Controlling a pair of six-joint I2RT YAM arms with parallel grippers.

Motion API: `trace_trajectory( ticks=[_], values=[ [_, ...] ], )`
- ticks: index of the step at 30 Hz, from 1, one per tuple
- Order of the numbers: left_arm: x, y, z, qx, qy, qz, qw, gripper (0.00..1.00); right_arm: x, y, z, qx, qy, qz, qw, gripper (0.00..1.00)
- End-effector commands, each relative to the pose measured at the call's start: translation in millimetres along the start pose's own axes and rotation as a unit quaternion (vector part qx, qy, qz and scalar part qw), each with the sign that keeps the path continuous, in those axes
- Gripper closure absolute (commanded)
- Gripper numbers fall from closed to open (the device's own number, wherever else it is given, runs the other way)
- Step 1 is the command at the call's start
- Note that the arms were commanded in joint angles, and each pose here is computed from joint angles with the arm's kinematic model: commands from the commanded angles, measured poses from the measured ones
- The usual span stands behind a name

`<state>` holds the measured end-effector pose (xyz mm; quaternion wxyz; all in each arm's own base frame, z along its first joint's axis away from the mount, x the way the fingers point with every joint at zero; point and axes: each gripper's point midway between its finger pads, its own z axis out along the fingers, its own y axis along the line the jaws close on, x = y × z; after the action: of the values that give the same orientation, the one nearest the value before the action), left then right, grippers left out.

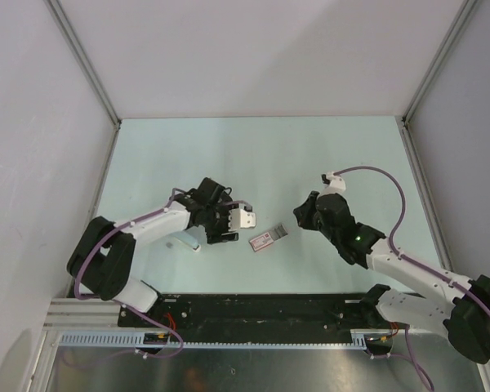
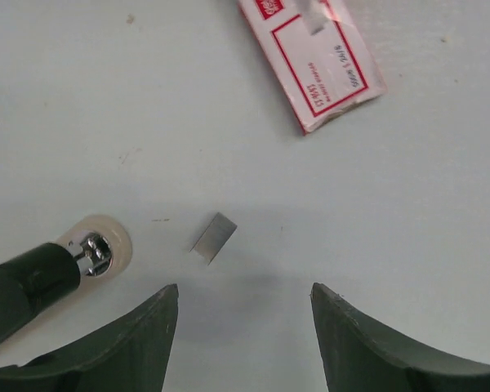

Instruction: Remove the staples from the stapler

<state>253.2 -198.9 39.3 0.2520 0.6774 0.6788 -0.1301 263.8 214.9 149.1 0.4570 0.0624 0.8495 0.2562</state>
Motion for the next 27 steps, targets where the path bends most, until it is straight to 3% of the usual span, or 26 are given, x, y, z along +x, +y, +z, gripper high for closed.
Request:
trace_trajectory(
  ticks=[1,15,21,27],
  values=[
    [-10.6,1.3,0.3,0.028,-0.025,0.095,0.995,0.30,-19.9,4.6,-8.4,-0.009,-0.020,-0.001,1.000,0.92],
    [-30.8,17.5,16.8,0.052,-0.033,0.164,0.985,0.29,-19.1,5.8,-8.0,-0.022,-0.011,-0.013,1.000,0.95],
    [-21.9,11.9,22.7,0.075,-0.018,0.208,0.975,0.29,-21.8,7.3,-9.0,-0.033,-0.010,-0.015,0.999,0.96],
    [-18.7,12.8,28.1,0.096,0.000,0.209,0.973,0.34,-25.3,4.5,-10.4,-0.037,-0.009,-0.013,0.999,0.96]
  ],
)
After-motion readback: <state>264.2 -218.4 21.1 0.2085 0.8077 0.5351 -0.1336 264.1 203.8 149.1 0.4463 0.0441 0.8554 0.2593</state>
